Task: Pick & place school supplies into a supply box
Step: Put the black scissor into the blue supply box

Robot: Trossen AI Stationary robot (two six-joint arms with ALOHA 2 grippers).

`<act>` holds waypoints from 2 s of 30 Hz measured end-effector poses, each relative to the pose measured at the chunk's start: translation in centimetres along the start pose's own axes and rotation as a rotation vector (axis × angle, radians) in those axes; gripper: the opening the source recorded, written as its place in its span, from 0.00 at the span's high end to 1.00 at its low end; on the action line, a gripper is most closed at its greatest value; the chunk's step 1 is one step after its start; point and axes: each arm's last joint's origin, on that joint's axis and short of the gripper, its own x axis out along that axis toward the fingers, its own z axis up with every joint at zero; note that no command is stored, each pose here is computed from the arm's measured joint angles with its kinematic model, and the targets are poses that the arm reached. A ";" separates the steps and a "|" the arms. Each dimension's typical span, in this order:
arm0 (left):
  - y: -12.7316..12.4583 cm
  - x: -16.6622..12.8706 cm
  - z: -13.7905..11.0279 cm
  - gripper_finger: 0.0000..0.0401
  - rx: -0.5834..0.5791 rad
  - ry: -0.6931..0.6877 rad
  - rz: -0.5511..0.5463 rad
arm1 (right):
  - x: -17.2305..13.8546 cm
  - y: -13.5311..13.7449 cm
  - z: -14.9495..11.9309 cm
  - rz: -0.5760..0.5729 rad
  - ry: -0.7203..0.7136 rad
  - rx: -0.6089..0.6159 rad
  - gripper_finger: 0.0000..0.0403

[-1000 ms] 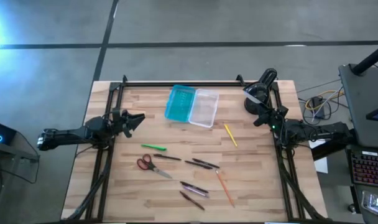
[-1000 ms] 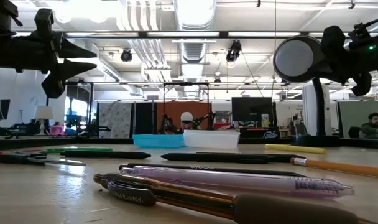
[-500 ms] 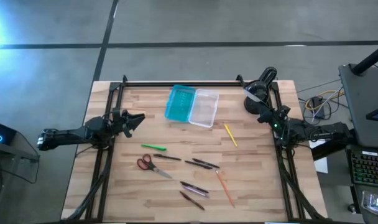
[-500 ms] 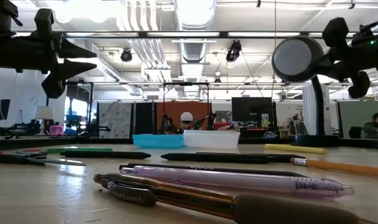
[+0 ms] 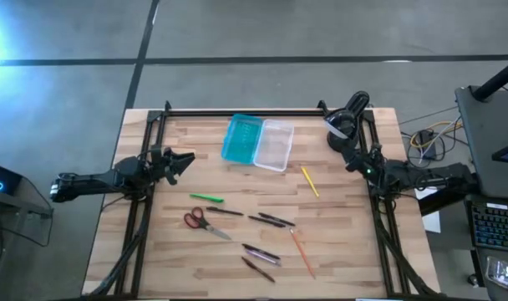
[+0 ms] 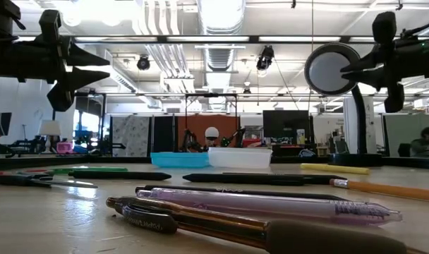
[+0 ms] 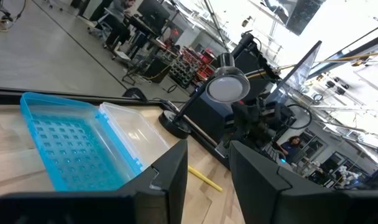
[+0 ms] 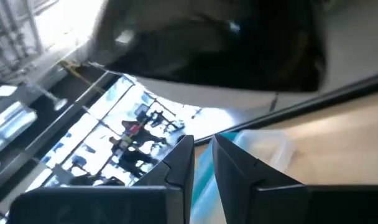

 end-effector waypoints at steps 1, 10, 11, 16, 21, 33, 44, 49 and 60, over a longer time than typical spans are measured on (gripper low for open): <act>0.0 0.0 0.0 0.74 0.001 0.001 0.001 | 0.0 0.0 0.0 -0.002 0.001 0.028 0.87; 0.0 0.0 0.0 0.74 0.001 0.002 0.002 | 0.1 0.2 0.1 -0.013 -0.040 0.176 0.87; 0.0 0.0 0.0 0.74 0.006 -0.001 0.005 | 0.1 0.2 0.1 0.003 -0.018 0.204 0.87; 0.0 0.0 0.4 0.74 -0.095 -0.069 0.039 | 0.1 0.3 -0.1 0.040 0.040 0.250 0.87; -0.2 0.0 0.9 0.74 -0.539 -0.133 0.004 | 0.1 0.3 -0.2 0.037 0.043 0.233 0.87; 0.2 -0.1 1.2 0.74 -0.719 -0.286 0.093 | 0.1 -0.7 -1.0 -0.040 0.094 0.103 0.87; -3.3 -0.1 5.6 0.74 -0.596 -0.290 0.000 | 0.3 0.6 -1.7 0.090 0.391 0.023 0.72; -5.4 1.4 7.0 0.74 -0.443 -0.125 0.058 | 1.2 2.5 -1.5 0.004 0.496 -0.175 0.59; -7.3 5.7 4.3 0.74 -0.144 0.741 0.316 | 5.1 4.7 -6.5 -0.234 1.083 -0.550 0.53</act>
